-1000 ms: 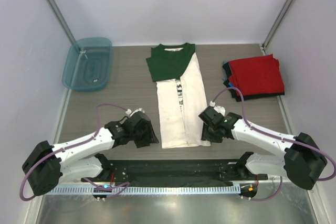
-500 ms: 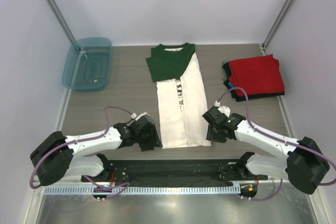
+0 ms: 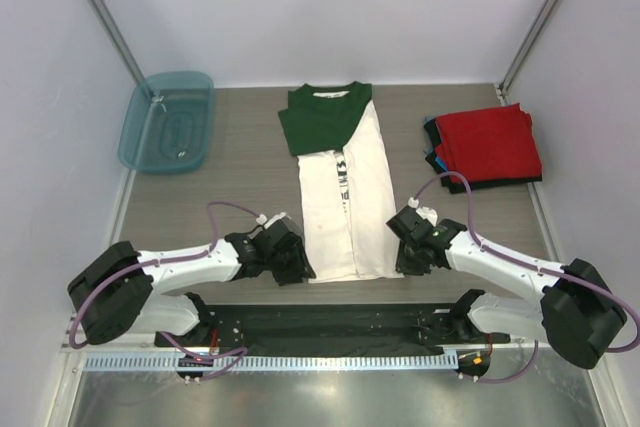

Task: Fold and stack the t-shirts
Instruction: Fold the tshirt

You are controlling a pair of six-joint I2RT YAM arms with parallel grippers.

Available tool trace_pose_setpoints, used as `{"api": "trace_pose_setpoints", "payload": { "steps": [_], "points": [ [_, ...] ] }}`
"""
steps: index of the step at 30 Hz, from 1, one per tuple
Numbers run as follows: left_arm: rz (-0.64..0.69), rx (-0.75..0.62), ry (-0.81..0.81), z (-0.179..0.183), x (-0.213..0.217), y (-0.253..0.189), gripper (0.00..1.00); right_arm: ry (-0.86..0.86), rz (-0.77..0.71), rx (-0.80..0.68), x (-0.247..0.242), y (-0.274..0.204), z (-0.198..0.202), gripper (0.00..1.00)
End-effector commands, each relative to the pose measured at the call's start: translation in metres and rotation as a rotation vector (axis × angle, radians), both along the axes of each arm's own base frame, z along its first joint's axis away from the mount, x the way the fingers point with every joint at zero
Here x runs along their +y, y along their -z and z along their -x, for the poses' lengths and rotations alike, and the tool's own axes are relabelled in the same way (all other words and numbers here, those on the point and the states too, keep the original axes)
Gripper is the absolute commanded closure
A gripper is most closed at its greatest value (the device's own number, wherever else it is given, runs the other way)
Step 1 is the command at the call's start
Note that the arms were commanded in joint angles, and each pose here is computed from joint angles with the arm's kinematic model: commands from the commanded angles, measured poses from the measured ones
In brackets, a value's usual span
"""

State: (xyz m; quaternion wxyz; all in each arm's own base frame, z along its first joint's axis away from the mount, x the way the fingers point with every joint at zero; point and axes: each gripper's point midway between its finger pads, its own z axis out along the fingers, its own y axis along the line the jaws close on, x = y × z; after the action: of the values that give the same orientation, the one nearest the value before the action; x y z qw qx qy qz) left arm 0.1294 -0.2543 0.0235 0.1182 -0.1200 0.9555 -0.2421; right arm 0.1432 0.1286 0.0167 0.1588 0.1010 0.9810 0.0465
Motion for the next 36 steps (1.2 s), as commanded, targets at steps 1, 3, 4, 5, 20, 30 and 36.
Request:
{"api": "trace_pose_setpoints", "payload": {
  "steps": [1,3,4,5,20,30,36],
  "points": [
    [0.025,-0.019,0.0,-0.005,-0.01,-0.005,0.59,-0.001,-0.035,-0.012,0.007,0.0,-0.004,0.79],
    [0.013,-0.015,0.0,-0.005,-0.009,-0.002,0.61,-0.006,-0.039,-0.012,0.008,0.001,-0.003,0.79],
    [0.012,-0.01,-0.001,-0.004,-0.009,-0.001,0.62,-0.008,-0.041,-0.012,0.007,0.001,-0.003,0.79],
    [0.006,-0.006,-0.001,-0.003,-0.009,0.001,0.63,-0.01,-0.044,-0.011,0.008,0.001,-0.002,0.79],
    [0.001,-0.02,-0.012,-0.001,-0.009,-0.001,1.0,-0.031,-0.096,-0.058,0.015,-0.014,-0.008,0.99],
    [0.026,-0.1,-0.018,-0.03,-0.013,-0.035,1.0,-0.021,-0.061,-0.159,0.015,-0.045,-0.036,0.99],
    [0.013,-0.156,-0.019,-0.064,-0.009,-0.06,1.0,-0.004,-0.033,-0.224,0.01,-0.067,-0.068,0.99]
  ]
}}
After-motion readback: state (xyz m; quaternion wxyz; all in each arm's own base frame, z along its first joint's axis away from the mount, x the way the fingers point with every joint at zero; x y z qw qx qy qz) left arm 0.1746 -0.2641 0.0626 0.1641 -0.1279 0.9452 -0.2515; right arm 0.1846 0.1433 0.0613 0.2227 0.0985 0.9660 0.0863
